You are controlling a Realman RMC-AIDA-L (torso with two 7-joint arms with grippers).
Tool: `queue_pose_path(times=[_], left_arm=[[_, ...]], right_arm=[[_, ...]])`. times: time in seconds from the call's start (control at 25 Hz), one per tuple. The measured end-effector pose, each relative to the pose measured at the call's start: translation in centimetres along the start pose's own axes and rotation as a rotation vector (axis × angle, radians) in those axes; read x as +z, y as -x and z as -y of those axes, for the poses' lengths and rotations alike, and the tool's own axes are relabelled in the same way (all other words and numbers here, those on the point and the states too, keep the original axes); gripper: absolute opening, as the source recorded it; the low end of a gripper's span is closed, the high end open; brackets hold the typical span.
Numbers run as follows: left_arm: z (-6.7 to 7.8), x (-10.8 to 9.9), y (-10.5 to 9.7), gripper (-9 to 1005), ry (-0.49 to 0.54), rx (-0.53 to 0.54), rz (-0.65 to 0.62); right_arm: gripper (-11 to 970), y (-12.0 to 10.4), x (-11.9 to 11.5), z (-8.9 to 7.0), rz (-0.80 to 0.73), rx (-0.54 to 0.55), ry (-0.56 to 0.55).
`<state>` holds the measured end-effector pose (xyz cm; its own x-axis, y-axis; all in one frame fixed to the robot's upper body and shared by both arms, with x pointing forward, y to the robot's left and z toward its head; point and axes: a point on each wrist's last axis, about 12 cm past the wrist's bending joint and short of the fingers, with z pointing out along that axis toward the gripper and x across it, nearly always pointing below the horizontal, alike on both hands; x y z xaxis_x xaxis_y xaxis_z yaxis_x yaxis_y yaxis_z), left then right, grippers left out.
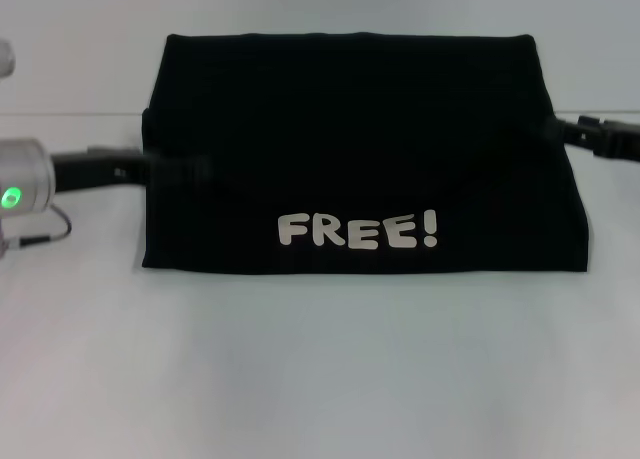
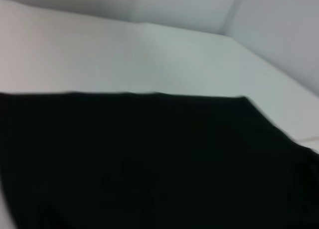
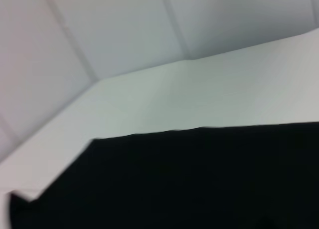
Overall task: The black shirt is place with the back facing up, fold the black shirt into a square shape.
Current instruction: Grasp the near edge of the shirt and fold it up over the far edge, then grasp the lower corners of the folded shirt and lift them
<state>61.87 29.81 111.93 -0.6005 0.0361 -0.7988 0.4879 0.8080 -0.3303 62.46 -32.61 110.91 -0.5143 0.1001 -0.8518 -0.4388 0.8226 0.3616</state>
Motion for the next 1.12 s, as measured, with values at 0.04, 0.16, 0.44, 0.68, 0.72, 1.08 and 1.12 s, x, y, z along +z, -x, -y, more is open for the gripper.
queue_pose_path(times=[0.04, 0.16, 0.44, 0.68, 0.72, 1.08, 1.12], left_arm=[[0.1, -0.4, -0.5, 801, -0.026, -0.009, -0.012], [0.0, -1.3, -2.0, 880, -0.063, -0.049, -0.034], [-0.3, -1.0, -4.1, 894, -0.027, -0.072, -0.094], [-0.8, -0.5, -5.2, 893, 0.032, -0.061, -0.129], [-0.9, -0.4, -5.3, 894, 0.045, -0.06, -0.132], [-0.6, 0.1, -5.9, 860, 0.043, -0.033, -0.179], [-0.5, 0.2, -5.9, 853, 0.042, -0.03, -0.183]], right_arm=[[687, -0.4, -0.3, -0.1, -0.003, -0.002, 0.022], [698, -1.4, -1.3, -0.5, -0.018, -0.011, 0.087], [691, -1.9, -2.9, -1.6, -0.053, -0.049, 0.245], [690, -1.8, -3.5, -1.5, -0.065, -0.024, 0.27], [691, -1.7, -3.4, -1.5, -0.063, -0.021, 0.269], [688, -1.3, -3.2, -1.5, -0.053, -0.02, 0.262], [688, -1.3, -3.2, -1.5, -0.053, -0.02, 0.262]])
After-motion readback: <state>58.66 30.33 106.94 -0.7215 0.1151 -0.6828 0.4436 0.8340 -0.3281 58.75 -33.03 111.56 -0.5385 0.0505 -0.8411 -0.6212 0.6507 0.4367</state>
